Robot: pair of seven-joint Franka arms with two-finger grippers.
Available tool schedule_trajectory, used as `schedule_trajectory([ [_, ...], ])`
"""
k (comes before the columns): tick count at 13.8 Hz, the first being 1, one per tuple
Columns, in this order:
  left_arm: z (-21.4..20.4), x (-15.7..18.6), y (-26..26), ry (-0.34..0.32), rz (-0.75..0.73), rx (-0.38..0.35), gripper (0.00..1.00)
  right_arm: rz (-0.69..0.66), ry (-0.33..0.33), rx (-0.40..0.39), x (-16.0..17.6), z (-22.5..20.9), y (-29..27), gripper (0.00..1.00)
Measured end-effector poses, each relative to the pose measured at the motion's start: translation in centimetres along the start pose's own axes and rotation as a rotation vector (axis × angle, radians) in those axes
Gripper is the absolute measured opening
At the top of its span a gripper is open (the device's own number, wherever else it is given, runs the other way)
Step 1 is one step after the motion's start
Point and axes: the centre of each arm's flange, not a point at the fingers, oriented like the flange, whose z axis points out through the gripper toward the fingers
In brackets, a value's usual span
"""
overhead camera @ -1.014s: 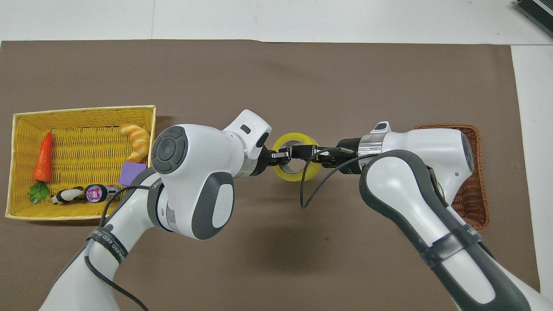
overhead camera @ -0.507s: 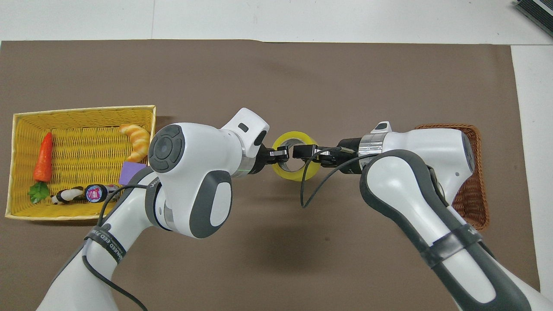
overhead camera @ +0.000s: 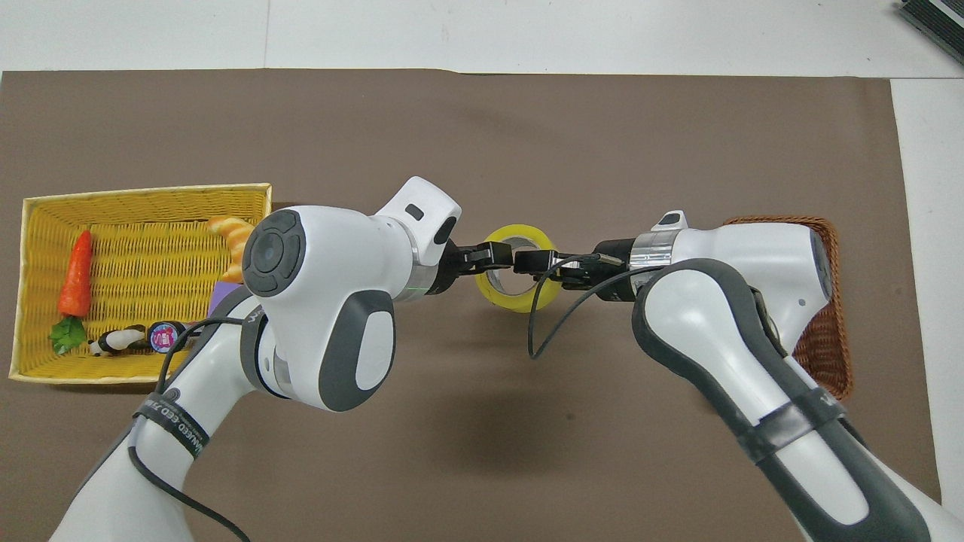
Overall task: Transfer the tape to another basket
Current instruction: 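Carry the tape with the right gripper over the wicker basket while the left gripper withdraws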
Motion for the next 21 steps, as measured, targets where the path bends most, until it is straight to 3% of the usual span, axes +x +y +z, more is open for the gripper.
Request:
schedule_trajectory([
  [1,-1.1,0.3,-0.1,0.006,0.000,-0.003,1.00,0.002,0.005,0.001,0.2,-0.3,0.1,0.00],
  [3,-4.0,1.1,-0.9,0.009,0.031,0.038,1.00,0.007,0.018,0.003,0.6,-0.9,0.3,0.00],
  [10,-14.3,3.8,-8.3,0.035,0.133,0.344,1.00,-0.072,0.055,-0.073,1.7,-4.3,0.4,0.00],
  [13,-19.0,6.4,-11.4,0.067,0.186,0.431,1.00,-0.132,0.005,-0.156,2.4,-6.9,1.5,0.00],
  [18,-31.4,7.8,-15.3,-0.016,0.287,0.497,1.00,-0.150,-0.102,-0.289,3.7,-12.8,7.6,0.00],
  [21,-36.9,7.1,-16.4,-0.057,0.290,0.505,1.00,-0.123,-0.110,-0.353,4.2,-16.2,11.5,0.00],
])
